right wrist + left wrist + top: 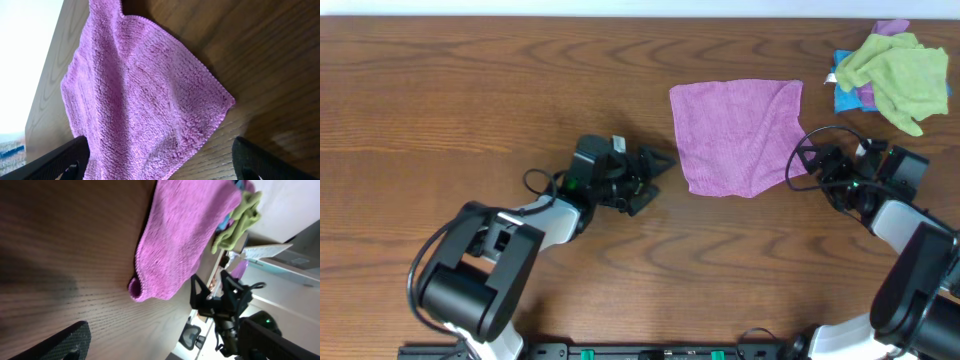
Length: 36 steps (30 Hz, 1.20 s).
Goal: Fold the cloth
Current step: 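Move the left gripper to the cloth's lower-left corner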
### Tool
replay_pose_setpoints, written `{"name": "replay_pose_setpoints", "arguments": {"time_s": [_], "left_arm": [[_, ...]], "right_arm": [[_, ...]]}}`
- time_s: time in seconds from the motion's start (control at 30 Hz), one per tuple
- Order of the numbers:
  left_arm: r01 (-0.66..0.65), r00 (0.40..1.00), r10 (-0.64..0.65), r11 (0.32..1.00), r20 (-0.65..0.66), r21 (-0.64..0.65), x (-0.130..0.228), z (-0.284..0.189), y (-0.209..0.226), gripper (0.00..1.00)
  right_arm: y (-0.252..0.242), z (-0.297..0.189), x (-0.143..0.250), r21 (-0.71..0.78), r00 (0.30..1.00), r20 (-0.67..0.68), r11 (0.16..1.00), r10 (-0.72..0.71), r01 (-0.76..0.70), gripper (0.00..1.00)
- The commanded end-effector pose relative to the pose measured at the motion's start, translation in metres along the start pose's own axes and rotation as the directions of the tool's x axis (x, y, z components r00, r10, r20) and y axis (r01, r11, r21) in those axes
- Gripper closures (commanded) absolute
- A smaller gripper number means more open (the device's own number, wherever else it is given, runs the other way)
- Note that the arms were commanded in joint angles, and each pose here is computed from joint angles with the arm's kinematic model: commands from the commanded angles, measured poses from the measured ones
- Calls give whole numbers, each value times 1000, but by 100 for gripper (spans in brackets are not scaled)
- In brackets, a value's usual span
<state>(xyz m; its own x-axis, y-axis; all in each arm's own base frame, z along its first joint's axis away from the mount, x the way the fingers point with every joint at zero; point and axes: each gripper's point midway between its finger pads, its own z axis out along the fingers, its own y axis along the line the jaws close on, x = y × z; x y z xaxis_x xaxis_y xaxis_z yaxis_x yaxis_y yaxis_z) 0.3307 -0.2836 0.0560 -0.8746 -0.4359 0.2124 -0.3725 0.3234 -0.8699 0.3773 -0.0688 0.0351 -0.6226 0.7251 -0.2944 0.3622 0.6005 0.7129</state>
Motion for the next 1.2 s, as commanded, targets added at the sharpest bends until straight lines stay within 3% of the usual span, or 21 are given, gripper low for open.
{"name": "replay_pose_setpoints", "arguments": {"time_s": [0.0,0.2,0.67,1.17], "left_arm": [[34,999,-34,999,-5,-10,4,11,7,5],[35,999,-35,999,25,-4,2,23,7,5],[-13,999,15,999,-46,37,-4,71,-23,4],[0,994,-1,1000,-114,-14,24,86,-8,0]], "right_arm": [[-1,3,3,7,1000,-7,1000,18,-18,9],[-1,3,3,7,1000,-7,1000,29,-29,10],[2,5,4,0,999,-9,999,39,-39,12],[2,5,4,1,998,-10,998,60,-60,15]]}}
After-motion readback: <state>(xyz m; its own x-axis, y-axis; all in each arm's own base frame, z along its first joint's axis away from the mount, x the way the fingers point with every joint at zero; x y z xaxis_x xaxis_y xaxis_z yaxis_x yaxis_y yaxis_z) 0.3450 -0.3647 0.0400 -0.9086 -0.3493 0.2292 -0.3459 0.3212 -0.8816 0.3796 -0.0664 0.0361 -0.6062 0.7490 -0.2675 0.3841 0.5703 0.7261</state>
